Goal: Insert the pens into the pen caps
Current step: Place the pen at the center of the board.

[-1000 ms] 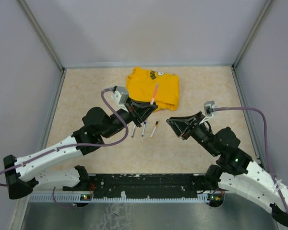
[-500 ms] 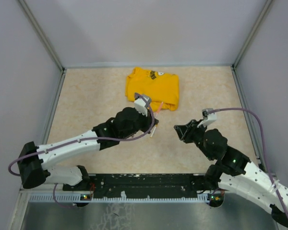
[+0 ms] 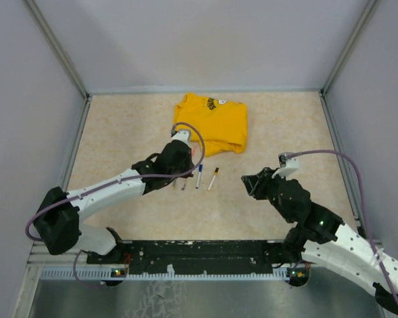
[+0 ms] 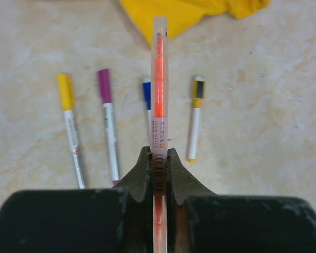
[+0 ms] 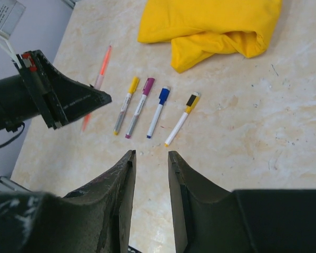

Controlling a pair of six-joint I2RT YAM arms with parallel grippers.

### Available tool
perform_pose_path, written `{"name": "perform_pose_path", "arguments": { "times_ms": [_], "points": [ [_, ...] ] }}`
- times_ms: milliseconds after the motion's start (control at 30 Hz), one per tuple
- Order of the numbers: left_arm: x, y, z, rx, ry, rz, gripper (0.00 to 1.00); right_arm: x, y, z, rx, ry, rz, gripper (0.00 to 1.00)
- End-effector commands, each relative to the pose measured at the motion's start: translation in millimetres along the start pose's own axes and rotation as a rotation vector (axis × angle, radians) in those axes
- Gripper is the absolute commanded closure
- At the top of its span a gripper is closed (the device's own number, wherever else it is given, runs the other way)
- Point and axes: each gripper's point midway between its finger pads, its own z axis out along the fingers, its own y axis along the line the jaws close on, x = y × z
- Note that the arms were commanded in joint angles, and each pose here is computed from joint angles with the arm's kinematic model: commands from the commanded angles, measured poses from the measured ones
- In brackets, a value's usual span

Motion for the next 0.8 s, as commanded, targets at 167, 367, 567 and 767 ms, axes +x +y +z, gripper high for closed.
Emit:
{"name": "perform_pose_path", "arguments": {
  "times_ms": [167, 367, 567, 767],
  "points": [
    [13, 78, 1, -0.123, 0.053, -0.009, 1.0, 3, 6, 4, -0.019, 0.0, 0.021, 0.69],
    [27, 105, 8, -0.192, 0.106, -0.01, 1.0, 7, 8, 8, -0.023, 0.017, 0.01, 0.69],
    [41, 129, 17, -0.272, 0.167, -0.007, 1.0, 11, 11, 11, -0.032, 0.032, 0.005, 0.69],
    [55, 146, 28, -0.336, 0.239, -0.009, 1.0, 15, 10, 12, -0.033, 0.041, 0.008, 0.69]
  ]
}}
